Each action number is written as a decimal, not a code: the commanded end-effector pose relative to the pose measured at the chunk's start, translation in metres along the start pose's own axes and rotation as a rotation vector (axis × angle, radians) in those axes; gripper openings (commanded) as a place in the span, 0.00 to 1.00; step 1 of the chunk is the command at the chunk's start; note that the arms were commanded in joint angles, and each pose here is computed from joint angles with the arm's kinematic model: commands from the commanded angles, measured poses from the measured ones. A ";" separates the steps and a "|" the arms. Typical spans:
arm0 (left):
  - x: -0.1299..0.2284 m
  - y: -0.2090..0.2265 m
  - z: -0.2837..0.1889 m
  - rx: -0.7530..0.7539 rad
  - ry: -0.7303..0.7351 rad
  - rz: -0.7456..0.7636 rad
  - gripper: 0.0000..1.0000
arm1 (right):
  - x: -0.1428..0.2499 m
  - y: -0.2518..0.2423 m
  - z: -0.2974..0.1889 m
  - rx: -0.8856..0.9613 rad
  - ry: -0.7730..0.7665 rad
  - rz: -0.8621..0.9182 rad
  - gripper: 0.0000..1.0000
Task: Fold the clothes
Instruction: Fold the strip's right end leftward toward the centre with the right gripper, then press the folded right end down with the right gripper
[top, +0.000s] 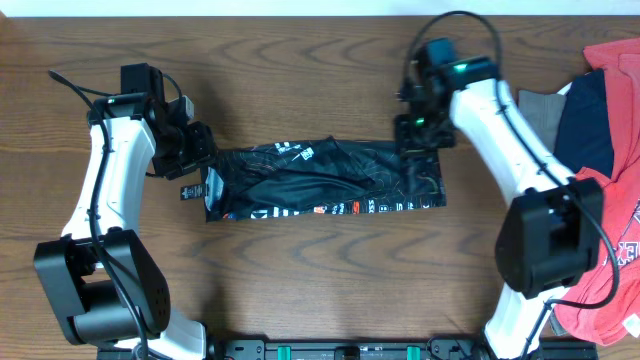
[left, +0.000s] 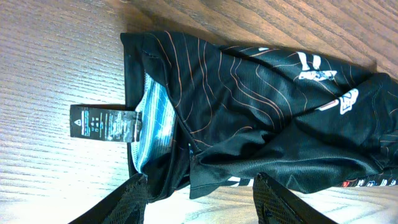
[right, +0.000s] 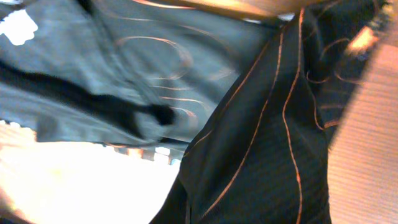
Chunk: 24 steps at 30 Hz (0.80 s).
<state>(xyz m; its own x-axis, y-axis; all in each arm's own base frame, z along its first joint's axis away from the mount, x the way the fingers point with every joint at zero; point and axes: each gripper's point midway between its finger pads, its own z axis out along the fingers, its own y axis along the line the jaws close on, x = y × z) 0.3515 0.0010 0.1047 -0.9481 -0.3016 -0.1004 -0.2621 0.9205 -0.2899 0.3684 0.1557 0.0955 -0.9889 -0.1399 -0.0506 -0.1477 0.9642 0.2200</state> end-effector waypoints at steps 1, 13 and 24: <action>0.001 0.004 -0.001 -0.013 -0.002 -0.004 0.56 | 0.002 0.024 0.011 -0.007 0.009 -0.004 0.01; 0.001 0.004 -0.001 -0.014 0.000 -0.004 0.56 | 0.007 0.087 0.042 -0.084 0.014 -0.228 0.38; 0.002 0.004 -0.001 -0.014 0.002 -0.005 0.57 | -0.010 0.017 0.032 0.368 -0.119 0.027 0.54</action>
<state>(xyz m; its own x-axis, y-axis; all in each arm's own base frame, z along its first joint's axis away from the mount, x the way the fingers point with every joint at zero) 0.3506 0.0008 0.1046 -0.9485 -0.3016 -0.0966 -0.2631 0.9202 -0.2898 0.3571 0.2188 0.0656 -0.9591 -0.2649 -0.0996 -0.2701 0.9619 0.0427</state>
